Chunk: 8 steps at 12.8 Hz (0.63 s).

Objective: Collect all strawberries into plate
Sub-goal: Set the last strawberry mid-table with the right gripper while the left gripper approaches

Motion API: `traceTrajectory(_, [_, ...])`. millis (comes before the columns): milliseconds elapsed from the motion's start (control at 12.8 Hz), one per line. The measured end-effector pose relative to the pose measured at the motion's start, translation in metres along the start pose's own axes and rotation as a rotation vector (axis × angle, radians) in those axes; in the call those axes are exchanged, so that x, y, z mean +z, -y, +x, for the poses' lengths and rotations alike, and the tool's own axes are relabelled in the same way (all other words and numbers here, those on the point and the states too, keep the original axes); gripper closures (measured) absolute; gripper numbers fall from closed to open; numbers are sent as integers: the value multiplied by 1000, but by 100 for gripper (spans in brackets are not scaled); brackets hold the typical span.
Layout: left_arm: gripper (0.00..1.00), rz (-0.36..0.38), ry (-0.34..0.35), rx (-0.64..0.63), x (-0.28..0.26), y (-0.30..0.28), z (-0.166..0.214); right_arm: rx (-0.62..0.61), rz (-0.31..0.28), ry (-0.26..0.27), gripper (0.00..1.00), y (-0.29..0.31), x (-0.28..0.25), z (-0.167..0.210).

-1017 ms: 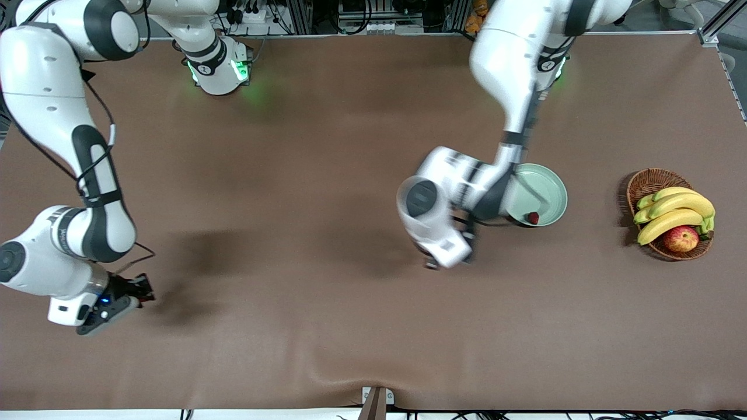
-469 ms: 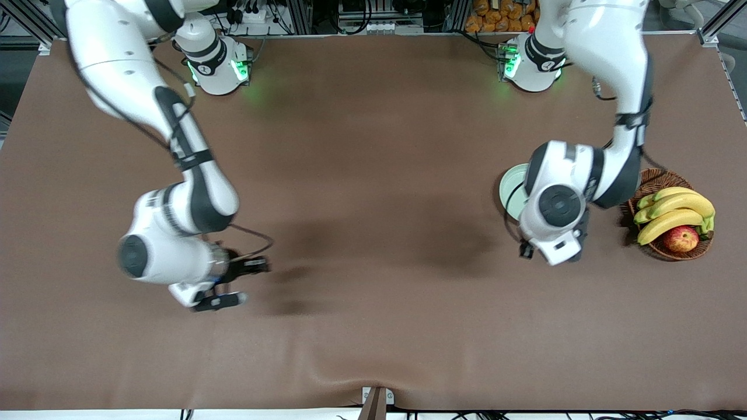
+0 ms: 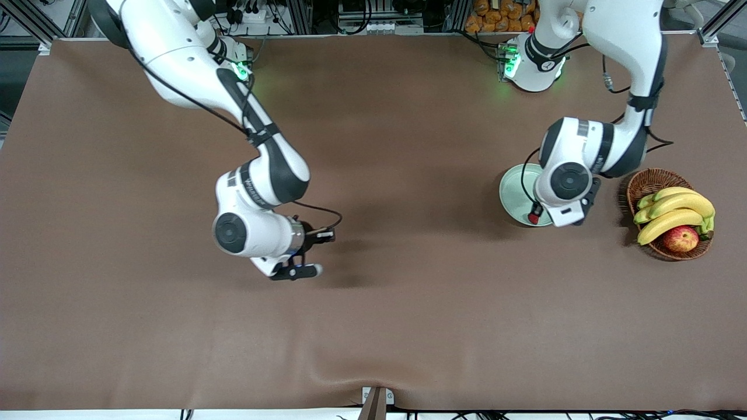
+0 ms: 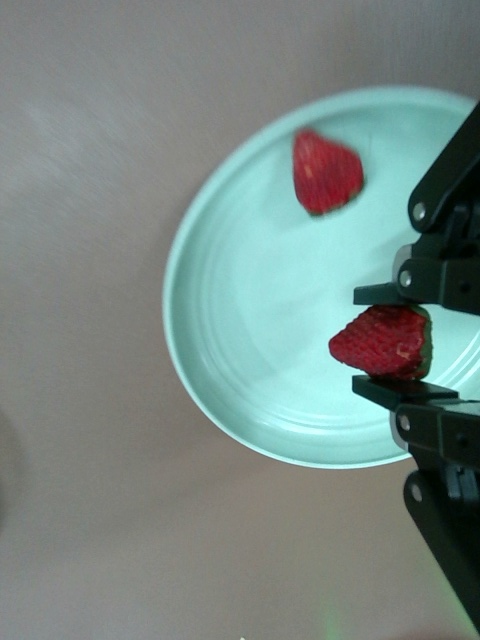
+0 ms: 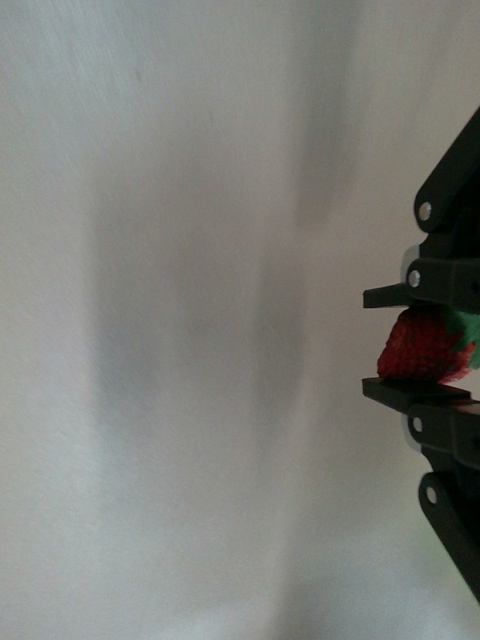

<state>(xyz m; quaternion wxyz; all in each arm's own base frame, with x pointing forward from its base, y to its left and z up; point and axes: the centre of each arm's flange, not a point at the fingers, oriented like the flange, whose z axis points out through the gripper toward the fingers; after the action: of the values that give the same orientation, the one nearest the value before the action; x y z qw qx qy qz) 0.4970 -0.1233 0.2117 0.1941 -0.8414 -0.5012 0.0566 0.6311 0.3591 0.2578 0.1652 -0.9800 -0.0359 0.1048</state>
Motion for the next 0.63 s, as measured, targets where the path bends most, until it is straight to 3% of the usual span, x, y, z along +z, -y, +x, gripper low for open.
traceTrajectory(235, [30,-45,-11,32,-7,-3,-13,-35,-13,-17,67,26,46,-8])
traceTrajectory(391, [7,-122,-18,78,-45,-7,-35,-52,-20,-32,67,38,74,-13])
traceTrajectory(469, [0,-175,-25,110,-72,-11,-53,-52,-24,-34,67,40,85,-15])
traceTrajectory(626, [0,-287,-30,128,-129,-24,-87,-48,-29,-40,67,43,100,-17])
